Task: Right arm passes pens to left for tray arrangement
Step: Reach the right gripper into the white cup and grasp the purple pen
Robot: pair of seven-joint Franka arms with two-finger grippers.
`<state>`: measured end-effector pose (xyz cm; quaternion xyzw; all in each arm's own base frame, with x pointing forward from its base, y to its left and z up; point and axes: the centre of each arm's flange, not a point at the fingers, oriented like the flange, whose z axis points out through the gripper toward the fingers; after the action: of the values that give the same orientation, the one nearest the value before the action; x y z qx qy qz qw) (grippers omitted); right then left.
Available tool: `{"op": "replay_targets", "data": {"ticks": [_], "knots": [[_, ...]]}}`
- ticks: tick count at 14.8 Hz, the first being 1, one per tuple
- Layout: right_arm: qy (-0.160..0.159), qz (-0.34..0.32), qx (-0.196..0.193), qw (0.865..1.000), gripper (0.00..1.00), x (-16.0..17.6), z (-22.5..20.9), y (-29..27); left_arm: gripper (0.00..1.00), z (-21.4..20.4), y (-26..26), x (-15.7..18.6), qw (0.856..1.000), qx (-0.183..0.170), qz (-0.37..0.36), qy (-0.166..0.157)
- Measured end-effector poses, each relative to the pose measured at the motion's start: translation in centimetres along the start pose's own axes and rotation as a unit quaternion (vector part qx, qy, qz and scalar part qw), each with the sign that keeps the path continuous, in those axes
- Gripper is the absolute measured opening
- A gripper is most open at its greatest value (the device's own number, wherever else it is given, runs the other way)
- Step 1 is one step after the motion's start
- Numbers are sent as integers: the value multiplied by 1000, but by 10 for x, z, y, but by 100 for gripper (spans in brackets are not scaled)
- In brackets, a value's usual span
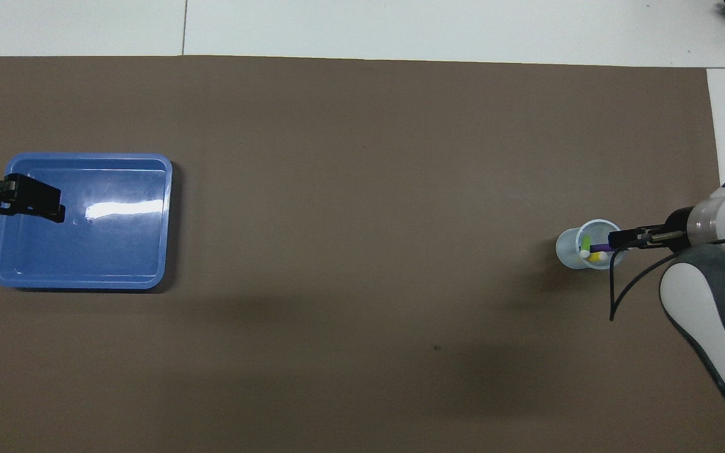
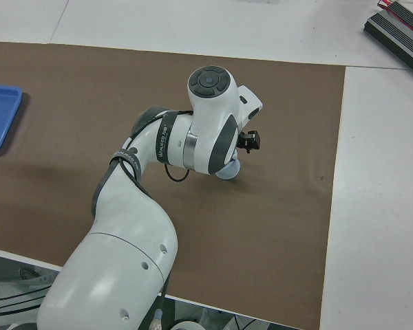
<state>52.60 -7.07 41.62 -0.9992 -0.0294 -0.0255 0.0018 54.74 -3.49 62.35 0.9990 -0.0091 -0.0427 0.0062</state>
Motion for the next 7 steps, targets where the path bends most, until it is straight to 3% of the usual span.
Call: {"op": "replay_targets", "data": {"ticks": [7], "knots": [[-9, 0, 2, 1000, 100, -4, 12, 0, 100, 0, 0, 0, 1000, 0, 0, 0]]}}
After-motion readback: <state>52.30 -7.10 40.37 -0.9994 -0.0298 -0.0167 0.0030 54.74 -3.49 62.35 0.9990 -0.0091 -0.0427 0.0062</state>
